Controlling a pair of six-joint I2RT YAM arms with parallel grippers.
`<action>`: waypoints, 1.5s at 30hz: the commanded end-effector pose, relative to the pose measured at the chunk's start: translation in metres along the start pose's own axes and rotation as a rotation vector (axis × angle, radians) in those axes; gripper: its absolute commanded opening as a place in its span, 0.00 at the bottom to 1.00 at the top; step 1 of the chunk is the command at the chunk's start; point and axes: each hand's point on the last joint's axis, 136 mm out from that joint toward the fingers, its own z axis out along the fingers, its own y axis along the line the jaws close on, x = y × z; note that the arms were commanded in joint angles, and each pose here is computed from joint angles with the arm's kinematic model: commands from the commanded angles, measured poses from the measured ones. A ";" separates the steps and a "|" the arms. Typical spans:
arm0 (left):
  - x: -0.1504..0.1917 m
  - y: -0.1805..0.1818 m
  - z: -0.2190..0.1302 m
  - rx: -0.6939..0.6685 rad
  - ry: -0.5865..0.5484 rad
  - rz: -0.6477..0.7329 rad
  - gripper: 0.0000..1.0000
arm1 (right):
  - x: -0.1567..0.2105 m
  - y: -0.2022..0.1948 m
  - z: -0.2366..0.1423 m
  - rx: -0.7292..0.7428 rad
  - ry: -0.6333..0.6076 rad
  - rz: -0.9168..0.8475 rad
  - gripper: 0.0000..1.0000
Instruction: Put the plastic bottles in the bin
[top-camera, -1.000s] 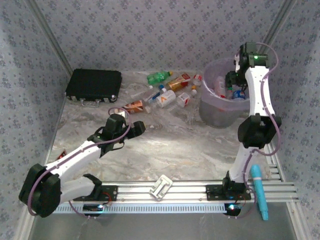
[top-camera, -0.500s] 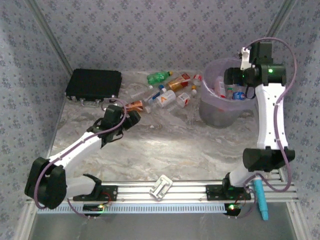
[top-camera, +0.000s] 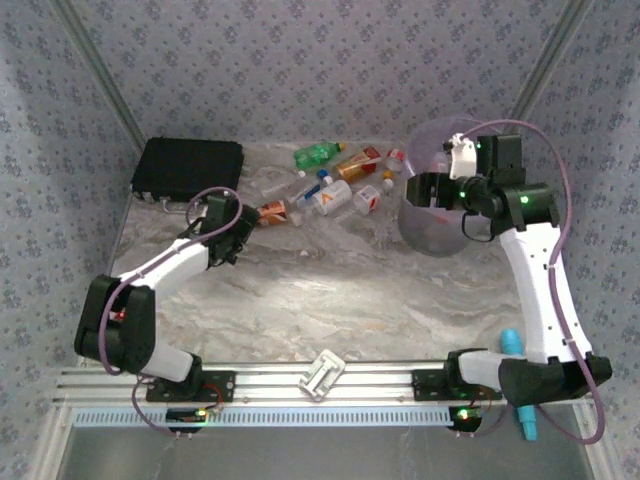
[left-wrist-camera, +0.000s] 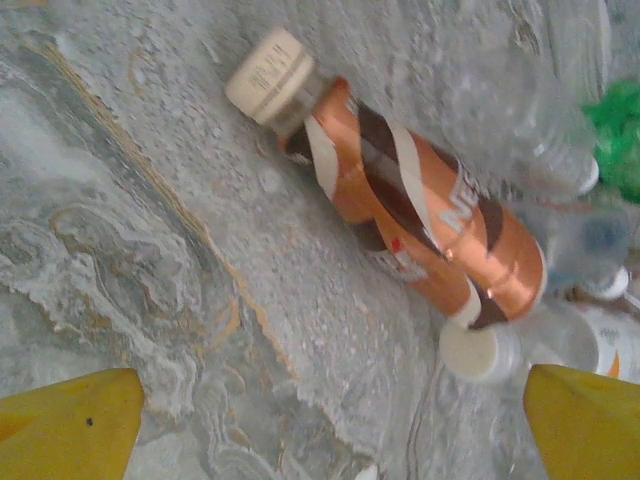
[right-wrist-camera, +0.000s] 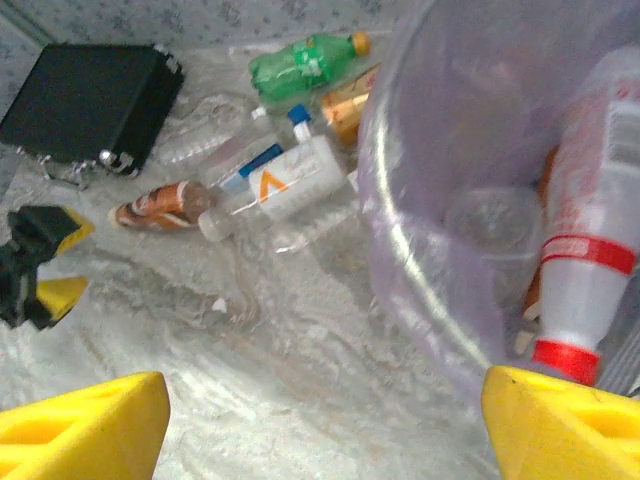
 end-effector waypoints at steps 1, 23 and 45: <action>-0.014 -0.020 0.012 0.047 -0.015 -0.133 0.97 | 0.006 0.011 -0.007 -0.052 -0.020 0.017 0.84; -0.019 -0.021 0.092 -0.034 0.005 -0.374 0.71 | 0.027 -0.002 -0.015 0.025 -0.009 0.006 0.83; -0.033 -0.041 0.022 0.020 -0.047 -0.152 0.31 | 0.025 0.022 -0.021 -0.075 -0.030 -0.034 0.80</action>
